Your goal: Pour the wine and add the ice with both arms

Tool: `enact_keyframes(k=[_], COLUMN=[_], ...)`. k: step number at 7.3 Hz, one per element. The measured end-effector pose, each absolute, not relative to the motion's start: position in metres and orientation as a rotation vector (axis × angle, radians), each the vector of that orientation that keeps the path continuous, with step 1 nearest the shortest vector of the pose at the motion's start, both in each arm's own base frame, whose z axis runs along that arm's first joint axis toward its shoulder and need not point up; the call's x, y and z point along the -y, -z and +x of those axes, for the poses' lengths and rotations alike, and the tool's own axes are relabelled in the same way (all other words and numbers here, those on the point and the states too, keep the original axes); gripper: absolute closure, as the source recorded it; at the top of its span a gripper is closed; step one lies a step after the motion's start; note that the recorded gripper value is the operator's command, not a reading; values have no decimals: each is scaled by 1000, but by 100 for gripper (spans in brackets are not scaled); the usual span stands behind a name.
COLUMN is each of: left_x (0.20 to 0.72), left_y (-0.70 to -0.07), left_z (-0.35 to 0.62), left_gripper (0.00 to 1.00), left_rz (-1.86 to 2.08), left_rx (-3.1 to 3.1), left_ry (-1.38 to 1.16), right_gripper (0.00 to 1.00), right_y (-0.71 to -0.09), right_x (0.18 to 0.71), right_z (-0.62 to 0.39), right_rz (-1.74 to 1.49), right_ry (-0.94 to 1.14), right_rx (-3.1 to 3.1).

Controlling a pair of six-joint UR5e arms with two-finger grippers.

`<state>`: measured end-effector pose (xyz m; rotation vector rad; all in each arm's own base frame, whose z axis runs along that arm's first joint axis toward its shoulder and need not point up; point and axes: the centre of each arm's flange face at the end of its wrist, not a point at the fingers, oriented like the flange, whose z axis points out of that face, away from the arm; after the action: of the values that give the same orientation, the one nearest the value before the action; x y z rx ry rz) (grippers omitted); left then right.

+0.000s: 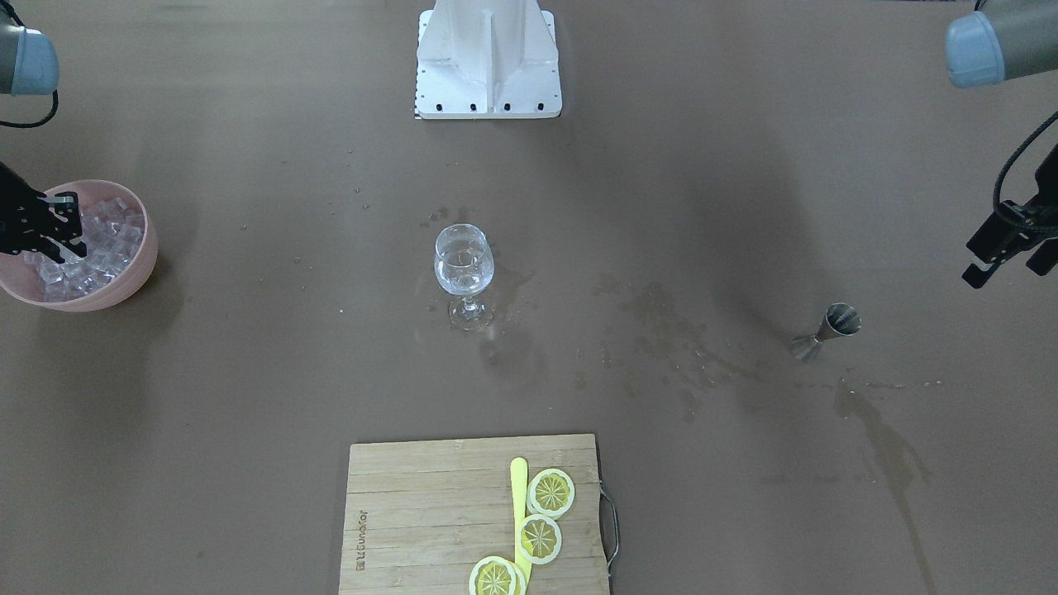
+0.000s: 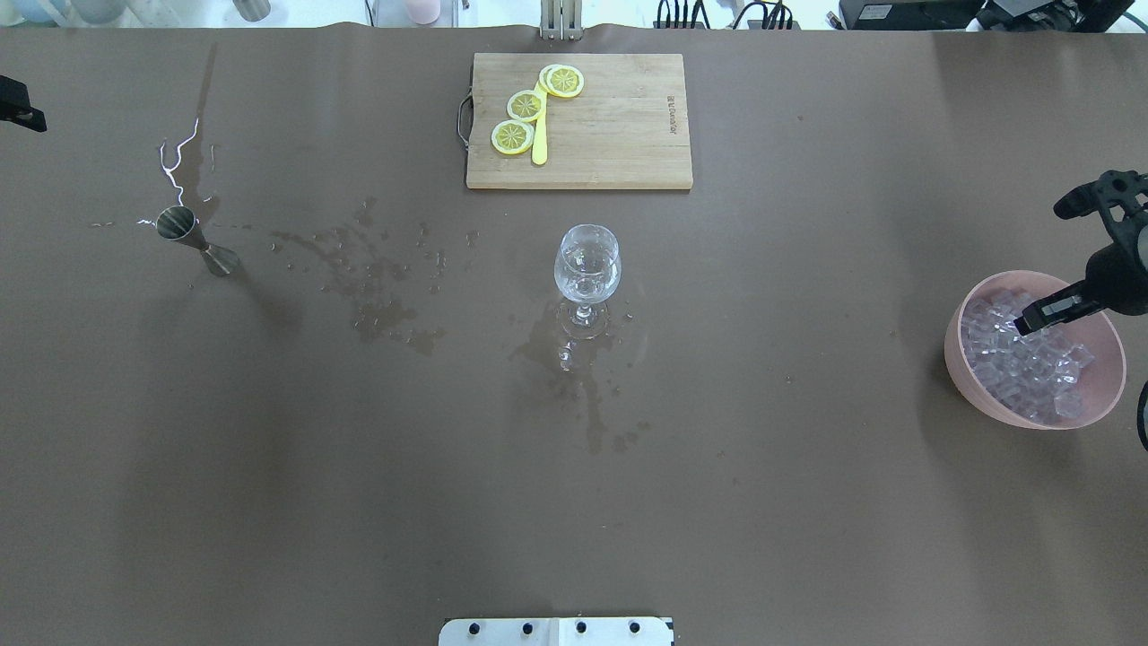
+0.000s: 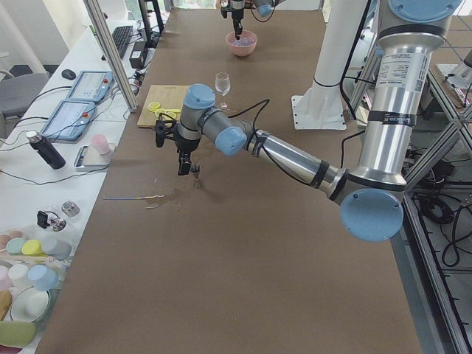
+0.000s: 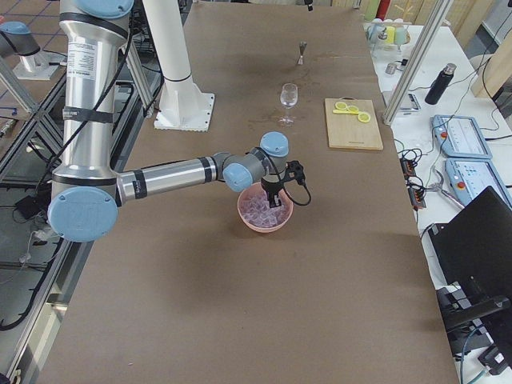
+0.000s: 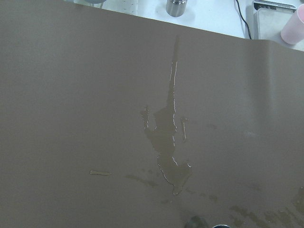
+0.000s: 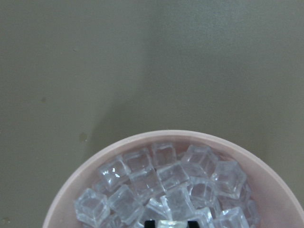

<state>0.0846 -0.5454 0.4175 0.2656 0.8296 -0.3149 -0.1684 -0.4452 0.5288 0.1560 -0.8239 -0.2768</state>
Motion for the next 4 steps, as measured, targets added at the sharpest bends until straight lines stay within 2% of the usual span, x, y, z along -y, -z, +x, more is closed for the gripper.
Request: enact_keyframes(k=[4], left_x=[575], left_y=[-426], left_z=[46], left_gripper=[2], left_rz=[283], left_rx=[-662], left_ry=[-39], right_gripper=[100], right_y=[-477], right_x=[469], right_z=[-156], right_rz=[213], right_ry=[257], right_rx=[918])
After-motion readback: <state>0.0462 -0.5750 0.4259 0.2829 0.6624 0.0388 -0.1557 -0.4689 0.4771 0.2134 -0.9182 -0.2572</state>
